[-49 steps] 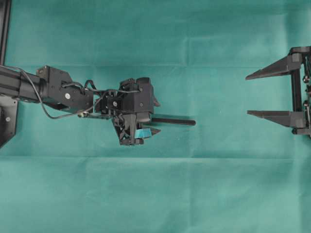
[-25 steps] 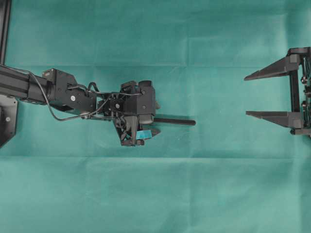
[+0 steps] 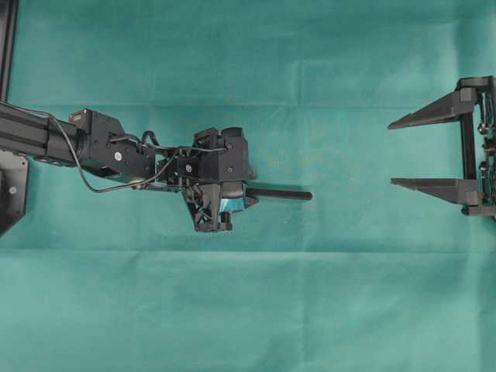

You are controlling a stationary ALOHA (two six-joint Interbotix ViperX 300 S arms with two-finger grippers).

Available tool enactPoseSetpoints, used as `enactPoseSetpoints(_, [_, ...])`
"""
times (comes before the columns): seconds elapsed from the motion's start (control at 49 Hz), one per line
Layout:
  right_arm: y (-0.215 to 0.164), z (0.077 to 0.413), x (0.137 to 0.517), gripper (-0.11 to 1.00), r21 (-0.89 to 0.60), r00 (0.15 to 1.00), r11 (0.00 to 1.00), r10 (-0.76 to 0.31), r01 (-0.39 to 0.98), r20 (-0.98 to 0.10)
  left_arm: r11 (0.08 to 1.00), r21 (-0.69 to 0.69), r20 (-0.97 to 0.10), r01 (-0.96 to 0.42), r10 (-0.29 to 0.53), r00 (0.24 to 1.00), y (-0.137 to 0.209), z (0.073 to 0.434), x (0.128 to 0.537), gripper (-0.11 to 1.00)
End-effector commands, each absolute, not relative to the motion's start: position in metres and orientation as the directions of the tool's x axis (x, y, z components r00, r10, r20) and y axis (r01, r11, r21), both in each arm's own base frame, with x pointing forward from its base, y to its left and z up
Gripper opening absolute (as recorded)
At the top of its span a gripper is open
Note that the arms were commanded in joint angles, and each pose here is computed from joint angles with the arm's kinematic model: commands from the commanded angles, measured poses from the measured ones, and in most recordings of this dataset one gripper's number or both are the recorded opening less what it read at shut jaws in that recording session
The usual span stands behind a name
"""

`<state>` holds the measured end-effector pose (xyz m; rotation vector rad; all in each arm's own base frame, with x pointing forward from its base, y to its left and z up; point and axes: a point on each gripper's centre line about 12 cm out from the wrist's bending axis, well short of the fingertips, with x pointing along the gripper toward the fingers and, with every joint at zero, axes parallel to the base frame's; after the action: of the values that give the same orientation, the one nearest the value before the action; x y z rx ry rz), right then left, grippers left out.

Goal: Peel off the Velcro with your right arm.
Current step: 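Position the left gripper around the strap's left end and close, then lift the strap with the left gripper, raising its free end upward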

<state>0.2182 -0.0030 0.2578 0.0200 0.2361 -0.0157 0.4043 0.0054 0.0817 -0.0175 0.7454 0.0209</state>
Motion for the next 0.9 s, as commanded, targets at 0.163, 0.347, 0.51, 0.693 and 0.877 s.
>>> enactPoseSetpoints(0.163, [-0.003,0.26,0.22,0.93,0.017,0.974,1.0,-0.015,0.019,-0.228,1.0,-0.011,-0.659,-0.026,0.012,0.752,0.005,0.09,0.407,0.26])
enactPoseSetpoints(0.347, [-0.003,0.261,0.22,0.93,0.017,0.974,1.0,-0.015,0.019,-0.227,1.0,-0.011,-0.652,-0.027,0.013,0.758,0.005,0.096,0.406,0.18])
enactPoseSetpoints(0.51, [-0.003,0.261,0.22,0.93,0.015,0.974,1.0,-0.015,0.018,-0.225,1.0,-0.009,-0.63,-0.02,0.01,0.777,0.004,0.11,0.403,0.13])
enactPoseSetpoints(0.693, [-0.003,0.261,0.22,0.93,0.014,0.975,1.0,-0.013,0.017,-0.224,1.0,-0.01,-0.59,-0.017,0.008,0.808,0.002,0.133,0.398,0.13])
enactPoseSetpoints(0.877, [-0.003,0.267,0.221,0.93,0.003,0.981,1.0,-0.014,0.015,-0.194,1.0,-0.012,-0.526,-0.014,0.005,0.851,0.001,0.164,0.391,0.13])
